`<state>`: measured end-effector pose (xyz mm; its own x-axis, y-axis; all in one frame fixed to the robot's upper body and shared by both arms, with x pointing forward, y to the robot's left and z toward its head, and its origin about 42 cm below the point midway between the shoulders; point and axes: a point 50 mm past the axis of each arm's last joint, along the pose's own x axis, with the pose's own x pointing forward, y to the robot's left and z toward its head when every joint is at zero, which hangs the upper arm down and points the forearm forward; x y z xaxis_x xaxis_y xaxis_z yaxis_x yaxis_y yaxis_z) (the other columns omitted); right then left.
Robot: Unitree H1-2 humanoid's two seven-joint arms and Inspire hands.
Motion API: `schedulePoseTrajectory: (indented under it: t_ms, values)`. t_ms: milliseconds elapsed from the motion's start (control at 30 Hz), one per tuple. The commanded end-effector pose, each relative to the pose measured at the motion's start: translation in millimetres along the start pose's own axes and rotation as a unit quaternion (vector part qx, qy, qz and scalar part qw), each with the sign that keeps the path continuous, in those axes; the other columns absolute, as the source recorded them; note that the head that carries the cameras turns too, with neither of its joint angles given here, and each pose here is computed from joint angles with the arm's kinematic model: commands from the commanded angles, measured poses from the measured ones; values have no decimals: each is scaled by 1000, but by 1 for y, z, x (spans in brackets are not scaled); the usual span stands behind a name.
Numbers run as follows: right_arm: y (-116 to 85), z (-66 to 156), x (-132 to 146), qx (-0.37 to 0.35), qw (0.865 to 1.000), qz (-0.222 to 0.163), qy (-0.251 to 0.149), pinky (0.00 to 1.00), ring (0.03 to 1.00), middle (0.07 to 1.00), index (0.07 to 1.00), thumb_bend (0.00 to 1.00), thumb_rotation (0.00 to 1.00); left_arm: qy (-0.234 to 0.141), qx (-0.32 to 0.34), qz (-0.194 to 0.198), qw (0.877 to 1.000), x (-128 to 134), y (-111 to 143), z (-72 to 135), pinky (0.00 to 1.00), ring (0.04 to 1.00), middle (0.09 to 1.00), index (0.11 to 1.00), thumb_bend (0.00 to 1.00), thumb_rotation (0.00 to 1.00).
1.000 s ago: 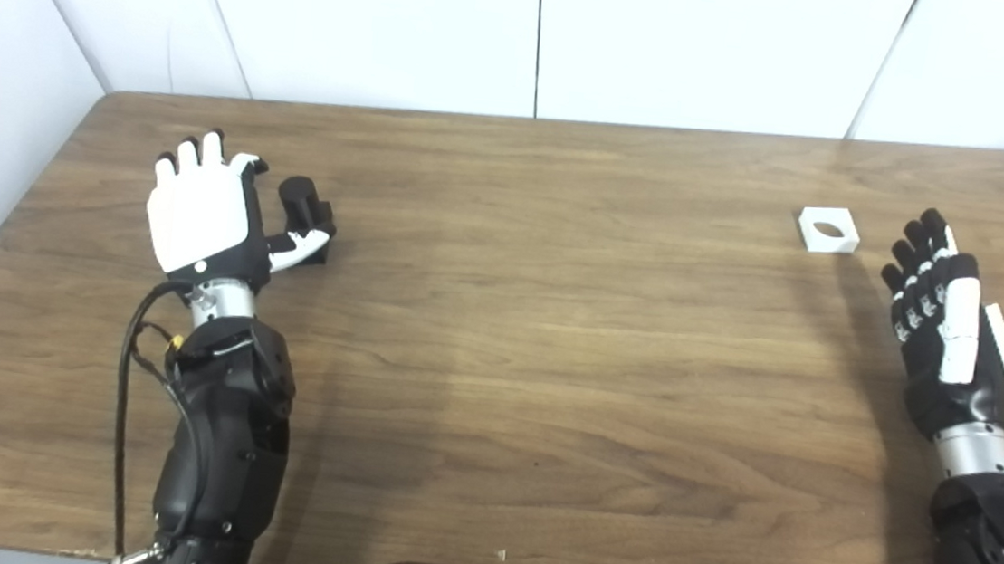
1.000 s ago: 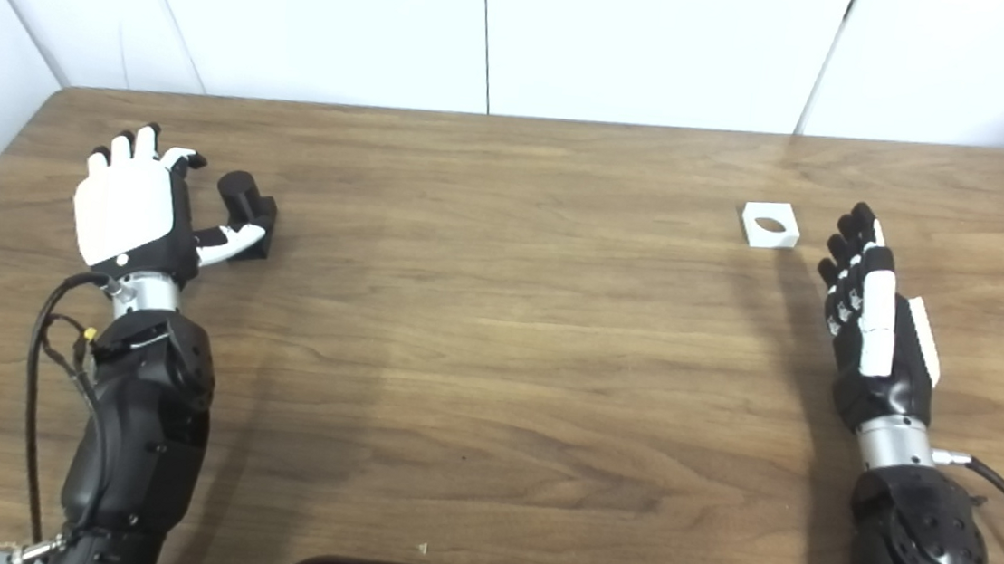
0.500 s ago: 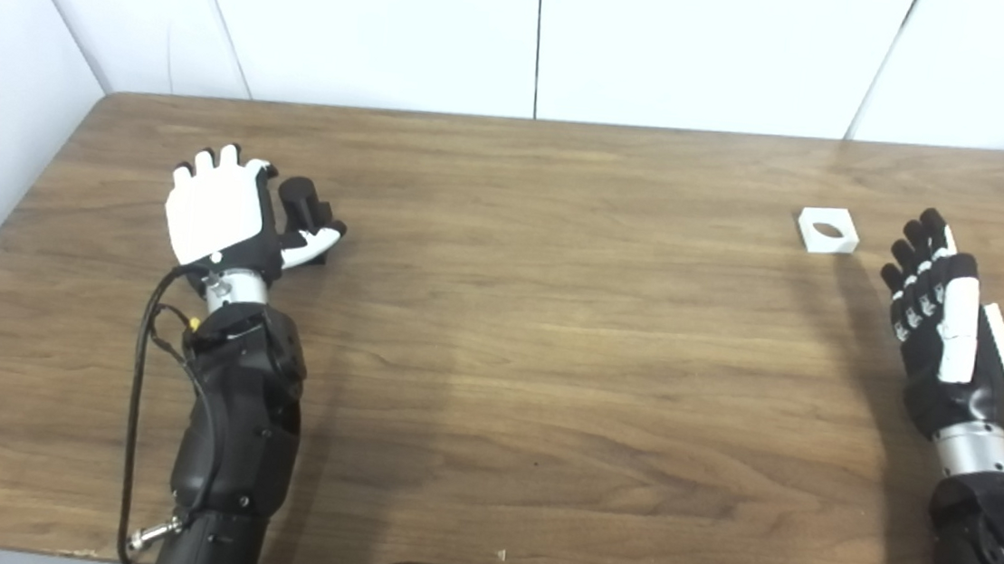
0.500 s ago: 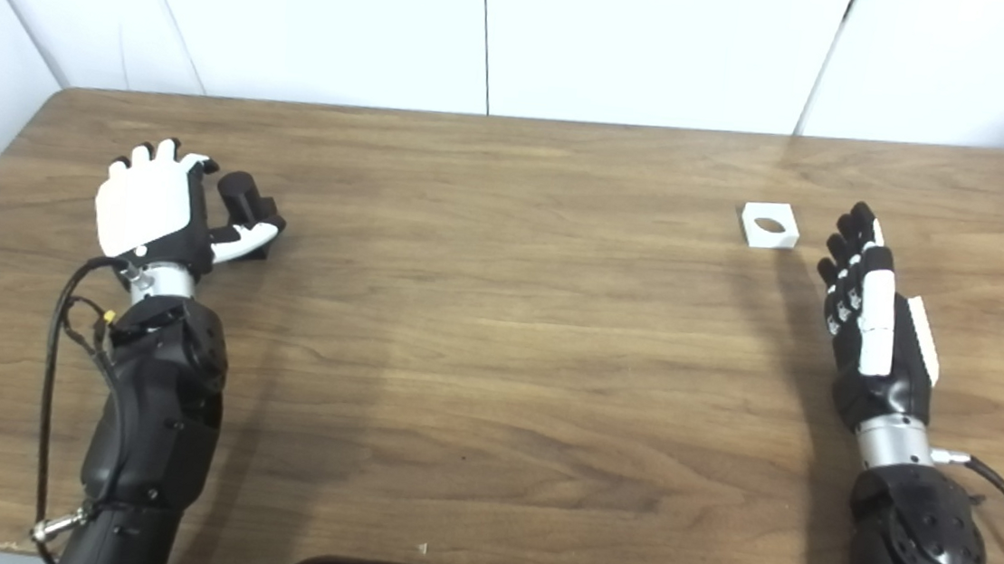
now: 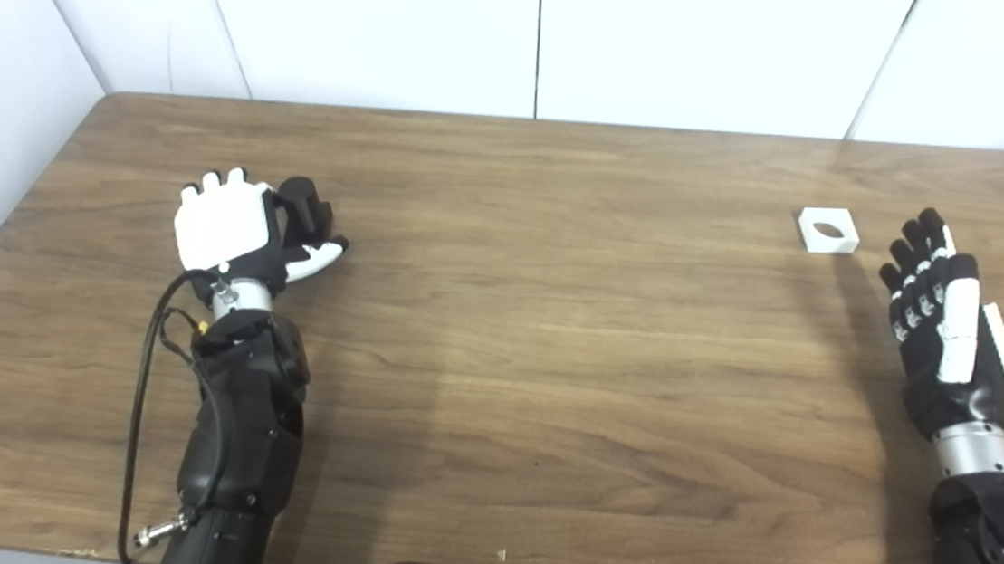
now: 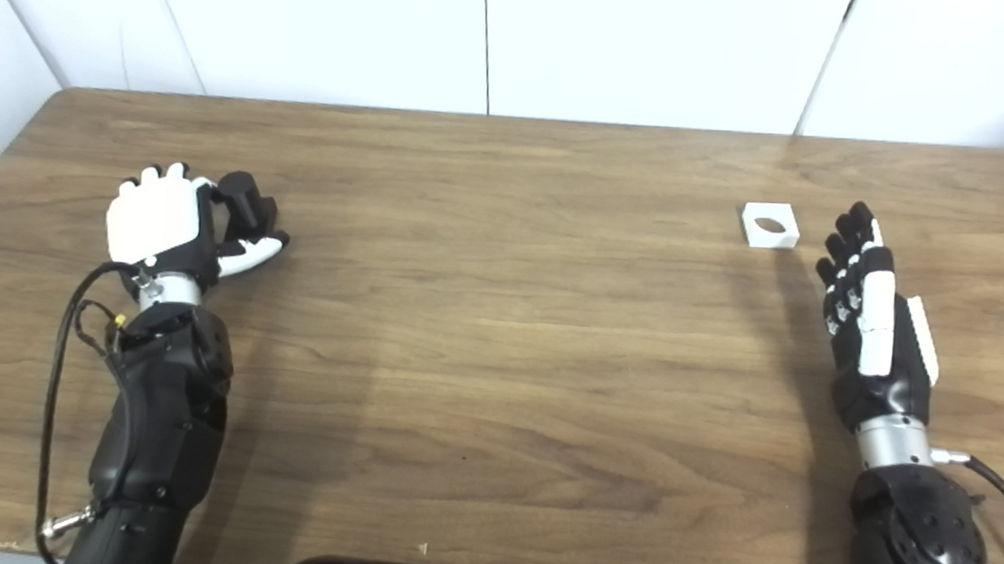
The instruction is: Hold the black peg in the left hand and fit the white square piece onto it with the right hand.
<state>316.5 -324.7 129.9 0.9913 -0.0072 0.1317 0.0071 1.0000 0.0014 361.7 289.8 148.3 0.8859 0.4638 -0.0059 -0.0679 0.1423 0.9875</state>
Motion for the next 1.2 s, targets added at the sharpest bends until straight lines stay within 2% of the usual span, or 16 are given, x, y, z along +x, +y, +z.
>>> schedulePoseTrajectory:
  t_ms: [0, 233, 667, 867, 1000, 1167]
  values:
    - [5, -30, -22, 25, 999, -3, 43, 1000, 1000, 1000, 1000, 604, 1000, -6, 1, 43, 999, 12, 23, 11, 1000, 1000, 954, 692, 726, 574]
    - [3, -32, -21, 22, 999, 3, 40, 1000, 1000, 1000, 1000, 603, 1000, -2, 9, 38, 999, 14, 17, 10, 1000, 1000, 943, 676, 736, 554]
    - [-1, -30, -20, 19, 999, 9, 38, 1000, 1000, 1000, 1000, 574, 1000, 2, 17, 27, 999, 17, 10, 14, 1000, 1000, 950, 705, 741, 571]
    - [-1, -29, -20, 13, 999, 7, 38, 1000, 1000, 1000, 1000, 593, 1000, 3, 21, 29, 999, 18, 8, 12, 1000, 1000, 948, 696, 739, 567]
    - [-1, -29, -19, 13, 999, 9, 36, 1000, 1000, 1000, 1000, 594, 1000, 8, 24, 28, 999, 19, 8, 12, 1000, 1000, 943, 707, 731, 539]
    - [-1, -28, -19, 15, 999, 12, 36, 1000, 1000, 1000, 1000, 582, 1000, 10, 26, 25, 999, 19, 8, 11, 1000, 1000, 938, 696, 715, 436]
